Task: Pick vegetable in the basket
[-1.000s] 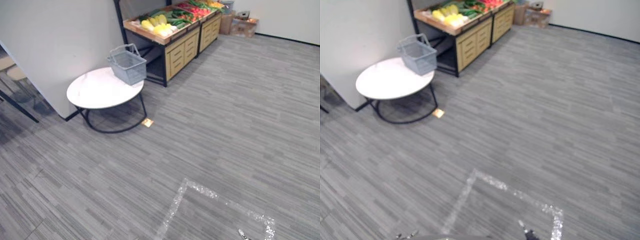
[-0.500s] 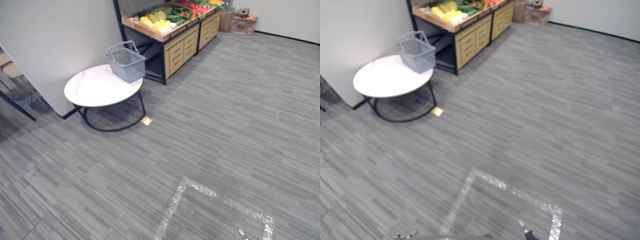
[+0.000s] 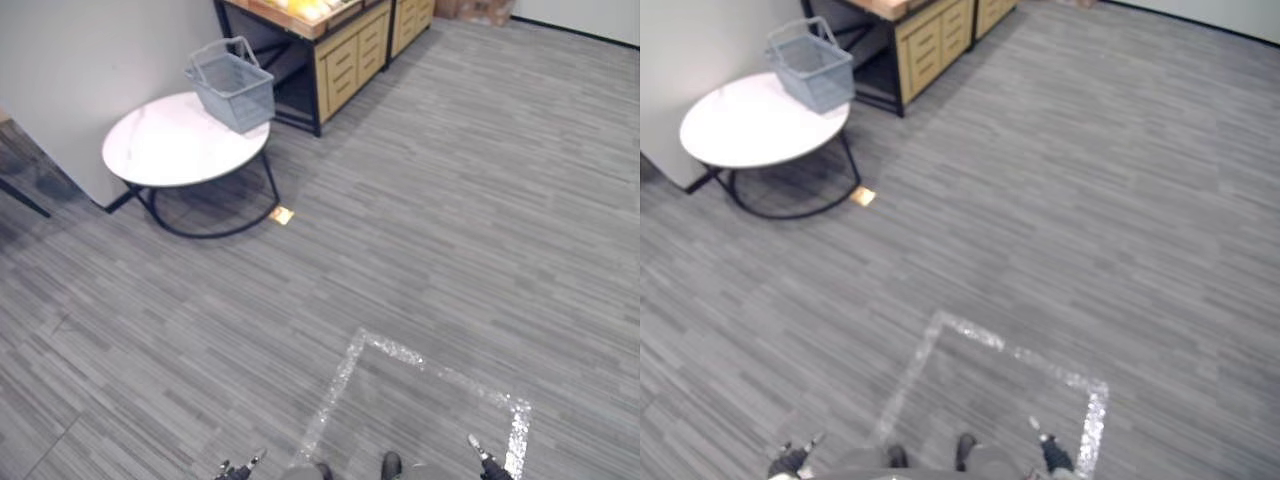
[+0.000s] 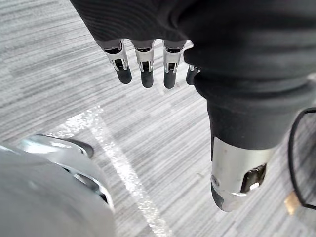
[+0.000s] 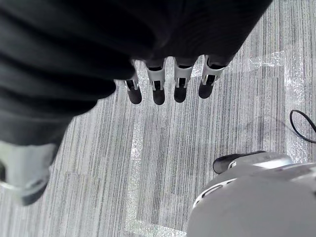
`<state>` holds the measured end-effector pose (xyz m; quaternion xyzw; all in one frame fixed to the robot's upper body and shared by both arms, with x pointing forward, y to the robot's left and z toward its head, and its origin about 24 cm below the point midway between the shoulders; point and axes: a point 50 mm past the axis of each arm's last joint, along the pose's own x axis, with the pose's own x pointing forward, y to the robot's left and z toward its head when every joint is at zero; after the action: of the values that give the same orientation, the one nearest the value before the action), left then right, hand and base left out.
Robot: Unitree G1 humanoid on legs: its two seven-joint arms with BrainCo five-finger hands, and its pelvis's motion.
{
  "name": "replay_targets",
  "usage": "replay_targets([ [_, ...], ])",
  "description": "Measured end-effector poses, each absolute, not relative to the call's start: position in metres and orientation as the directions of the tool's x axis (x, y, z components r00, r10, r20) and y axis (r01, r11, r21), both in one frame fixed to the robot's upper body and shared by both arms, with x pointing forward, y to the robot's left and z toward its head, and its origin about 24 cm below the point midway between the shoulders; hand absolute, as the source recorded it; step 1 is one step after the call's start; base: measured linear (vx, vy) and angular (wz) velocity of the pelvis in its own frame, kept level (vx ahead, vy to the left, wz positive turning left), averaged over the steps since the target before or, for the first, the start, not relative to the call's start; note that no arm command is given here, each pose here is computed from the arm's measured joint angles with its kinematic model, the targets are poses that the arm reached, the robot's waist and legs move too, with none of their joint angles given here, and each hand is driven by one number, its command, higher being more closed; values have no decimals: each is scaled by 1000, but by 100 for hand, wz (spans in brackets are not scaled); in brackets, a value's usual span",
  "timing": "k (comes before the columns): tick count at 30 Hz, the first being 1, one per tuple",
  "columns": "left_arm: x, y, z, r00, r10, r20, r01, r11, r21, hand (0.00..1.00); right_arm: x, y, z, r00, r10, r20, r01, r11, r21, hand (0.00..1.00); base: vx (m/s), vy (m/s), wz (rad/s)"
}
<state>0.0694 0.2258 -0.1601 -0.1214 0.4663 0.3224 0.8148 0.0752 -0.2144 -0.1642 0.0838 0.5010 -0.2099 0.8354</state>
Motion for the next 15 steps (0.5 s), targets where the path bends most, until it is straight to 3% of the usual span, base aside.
replay_targets([
  [2,66,219,-162,335,412,-847,-704,707,66,0,68,-219,-165,396,-271,-877,409,908,-95,0,85,17,6],
  [8,60,215,-163,320,408,-855,-728,684,54,0,83,-218,-162,433,-256,-864,361,928,-94,0,218,86,0],
  [13,46,207,-167,273,399,-876,-746,662,69,0,94,-223,-158,471,-257,-844,317,942,-110,0,476,341,-27],
  [15,42,219,-165,270,421,-866,-736,671,96,0,92,-207,-162,460,-222,-860,324,943,-70,0,582,332,-12],
])
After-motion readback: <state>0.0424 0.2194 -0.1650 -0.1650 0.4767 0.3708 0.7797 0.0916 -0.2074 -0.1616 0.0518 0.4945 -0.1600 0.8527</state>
